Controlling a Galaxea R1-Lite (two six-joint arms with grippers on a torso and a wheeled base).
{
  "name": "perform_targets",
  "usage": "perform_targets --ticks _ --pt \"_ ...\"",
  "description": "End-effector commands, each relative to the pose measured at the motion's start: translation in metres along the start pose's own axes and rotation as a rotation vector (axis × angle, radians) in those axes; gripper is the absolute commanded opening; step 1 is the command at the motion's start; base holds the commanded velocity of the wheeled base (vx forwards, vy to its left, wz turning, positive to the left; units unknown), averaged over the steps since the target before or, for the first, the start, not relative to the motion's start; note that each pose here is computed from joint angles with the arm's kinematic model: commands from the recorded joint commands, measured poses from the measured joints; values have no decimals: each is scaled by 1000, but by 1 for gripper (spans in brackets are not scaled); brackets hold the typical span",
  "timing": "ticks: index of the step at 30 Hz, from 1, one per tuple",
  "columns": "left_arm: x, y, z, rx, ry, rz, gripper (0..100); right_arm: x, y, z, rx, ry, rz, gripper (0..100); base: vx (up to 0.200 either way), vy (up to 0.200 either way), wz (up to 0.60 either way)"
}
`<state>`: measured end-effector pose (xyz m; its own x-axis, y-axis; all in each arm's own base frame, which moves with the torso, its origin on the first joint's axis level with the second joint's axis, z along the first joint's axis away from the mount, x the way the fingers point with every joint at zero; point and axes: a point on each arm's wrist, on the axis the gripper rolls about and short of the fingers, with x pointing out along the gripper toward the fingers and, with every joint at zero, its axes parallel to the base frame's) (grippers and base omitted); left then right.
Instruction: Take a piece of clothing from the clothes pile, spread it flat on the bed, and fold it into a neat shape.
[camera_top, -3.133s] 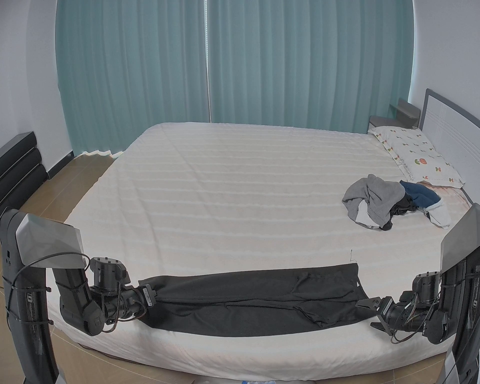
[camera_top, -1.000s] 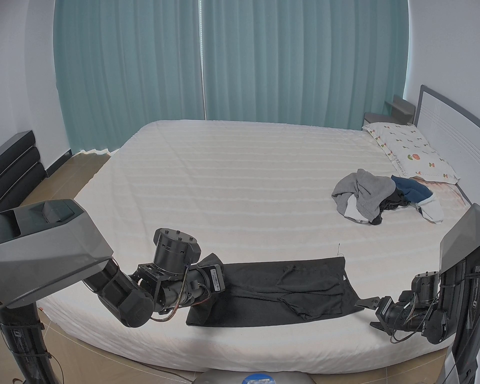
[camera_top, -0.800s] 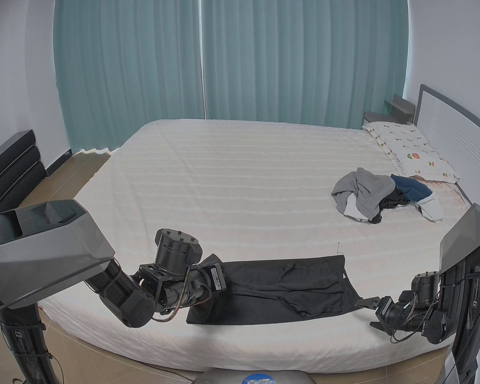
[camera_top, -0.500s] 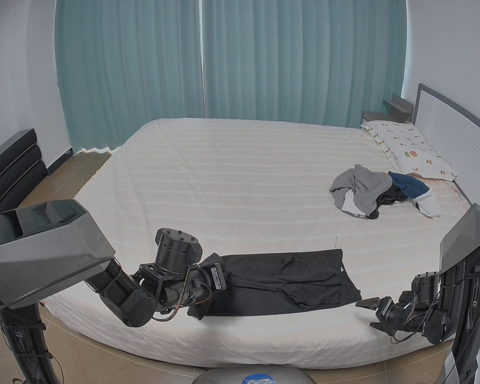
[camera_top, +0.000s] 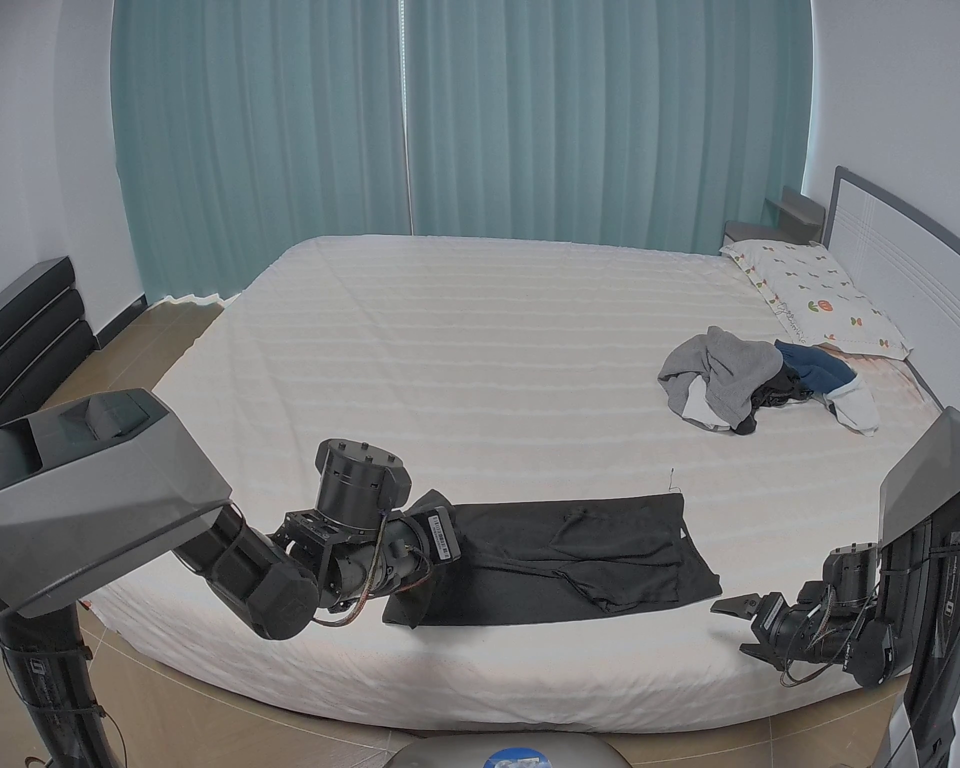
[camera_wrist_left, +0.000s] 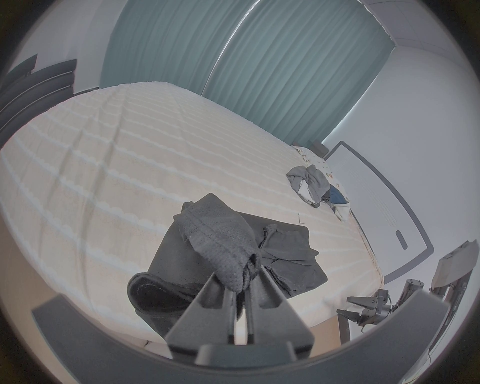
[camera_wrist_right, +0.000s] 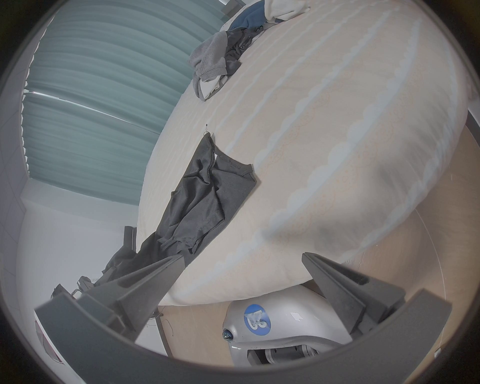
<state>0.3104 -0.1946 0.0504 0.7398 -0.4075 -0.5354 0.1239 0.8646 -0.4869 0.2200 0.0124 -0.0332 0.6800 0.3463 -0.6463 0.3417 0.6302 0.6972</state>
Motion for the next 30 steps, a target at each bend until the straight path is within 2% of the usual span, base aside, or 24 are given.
perform_targets --ticks 1,6,17,30 --pt "4 -7 9 -10 -4 -2 0 1 0 0 -4 -5 7 100 0 -200 0" --pt "8 -15 14 -27 2 -6 0 1 0 0 -4 -5 7 100 0 -200 0" --pt "20 -30 7 -8 38 -16 0 1 0 0 -5 -6 8 100 0 -200 0" --pt "41 -48 5 16 68 13 0 1 0 0 -5 -4 7 100 0 -200 0"
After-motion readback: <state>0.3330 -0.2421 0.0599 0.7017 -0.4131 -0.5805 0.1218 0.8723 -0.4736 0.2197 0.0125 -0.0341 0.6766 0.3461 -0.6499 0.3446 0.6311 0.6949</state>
